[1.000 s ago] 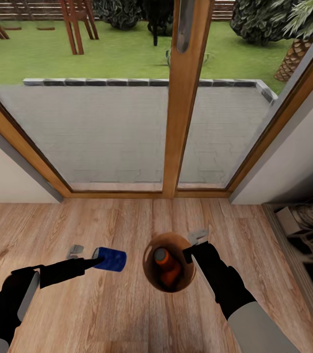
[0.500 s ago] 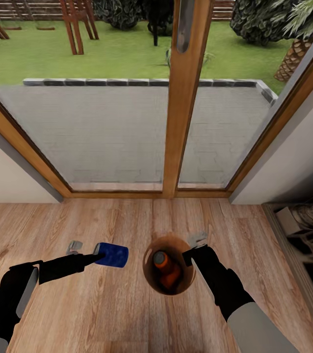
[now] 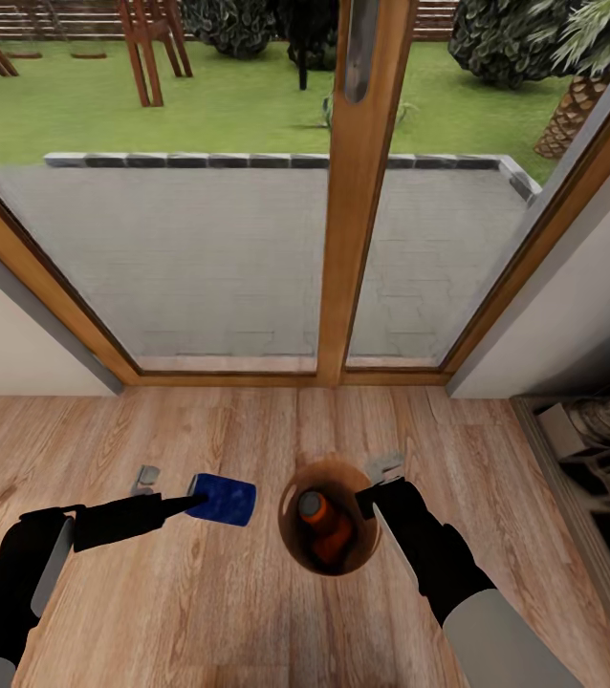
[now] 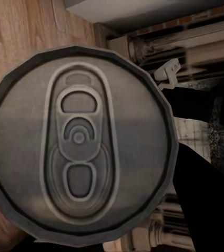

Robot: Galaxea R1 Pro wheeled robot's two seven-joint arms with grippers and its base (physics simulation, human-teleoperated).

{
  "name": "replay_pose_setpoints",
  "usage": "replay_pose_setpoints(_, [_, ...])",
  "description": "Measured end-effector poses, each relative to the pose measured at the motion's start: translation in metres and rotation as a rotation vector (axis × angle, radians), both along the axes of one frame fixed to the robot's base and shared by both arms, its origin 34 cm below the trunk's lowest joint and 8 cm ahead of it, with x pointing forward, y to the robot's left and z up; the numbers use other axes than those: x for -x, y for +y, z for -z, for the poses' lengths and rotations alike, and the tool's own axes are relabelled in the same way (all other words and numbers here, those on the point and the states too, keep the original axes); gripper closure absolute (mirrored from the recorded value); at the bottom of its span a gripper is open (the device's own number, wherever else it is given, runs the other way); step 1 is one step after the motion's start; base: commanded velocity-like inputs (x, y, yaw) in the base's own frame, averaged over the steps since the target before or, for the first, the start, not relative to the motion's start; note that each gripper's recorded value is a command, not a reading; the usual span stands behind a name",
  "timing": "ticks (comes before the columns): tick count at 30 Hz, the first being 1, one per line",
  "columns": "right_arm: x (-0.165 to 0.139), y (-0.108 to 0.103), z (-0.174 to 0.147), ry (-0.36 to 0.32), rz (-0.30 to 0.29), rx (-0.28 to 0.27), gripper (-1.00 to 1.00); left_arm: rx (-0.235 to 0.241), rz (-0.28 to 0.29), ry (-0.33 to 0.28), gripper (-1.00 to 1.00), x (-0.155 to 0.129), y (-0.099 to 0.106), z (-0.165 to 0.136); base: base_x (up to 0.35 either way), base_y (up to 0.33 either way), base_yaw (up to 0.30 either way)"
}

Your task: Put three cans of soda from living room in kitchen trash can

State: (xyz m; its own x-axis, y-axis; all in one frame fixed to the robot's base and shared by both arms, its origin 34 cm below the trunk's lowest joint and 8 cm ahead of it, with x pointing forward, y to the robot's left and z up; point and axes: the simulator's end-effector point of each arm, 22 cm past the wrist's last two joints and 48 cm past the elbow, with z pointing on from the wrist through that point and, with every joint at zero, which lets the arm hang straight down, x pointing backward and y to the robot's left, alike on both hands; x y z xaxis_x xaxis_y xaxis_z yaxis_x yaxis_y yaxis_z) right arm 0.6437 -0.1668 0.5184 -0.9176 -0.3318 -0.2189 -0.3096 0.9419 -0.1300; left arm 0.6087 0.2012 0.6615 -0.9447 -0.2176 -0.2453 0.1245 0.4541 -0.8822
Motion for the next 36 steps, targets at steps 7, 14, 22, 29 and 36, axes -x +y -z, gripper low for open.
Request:
replay_pose_setpoints(7, [-0.001, 0.001, 0.0, -0.003, 0.0, -0.004, 1.0, 0.006, 0.002, 0.0, 1.0, 0.0, -0.002, -0.001, 0.0, 0.0, 0.0])
replay_pose_setpoints(14, [-0.001, 0.003, 0.0, -0.006, -0.002, -0.006, 1.0, 0.073, 0.018, -0.011, 1.0, 0.003, -0.008, -0.014, 0.0, 0.0, 0.0])
replay_pose_setpoints(22, [-0.001, 0.005, -0.001, -0.006, -0.003, -0.01, 1.0, 0.104, 0.032, -0.012, 1.0, 0.005, -0.015, -0.019, 0.0, 0.0, 0.0])
replay_pose_setpoints(29, [-0.001, 0.006, -0.001, -0.007, -0.004, -0.01, 1.0, 0.108, 0.04, -0.011, 1.0, 0.006, -0.018, -0.02, 0.0, 0.0, 0.0])
replay_pose_setpoints(36, [0.001, 0.006, 0.001, -0.001, -0.004, -0.009, 1.0, 0.109, 0.042, -0.012, 1.0, 0.006, -0.019, -0.02, 0.0, 0.0, 0.0])
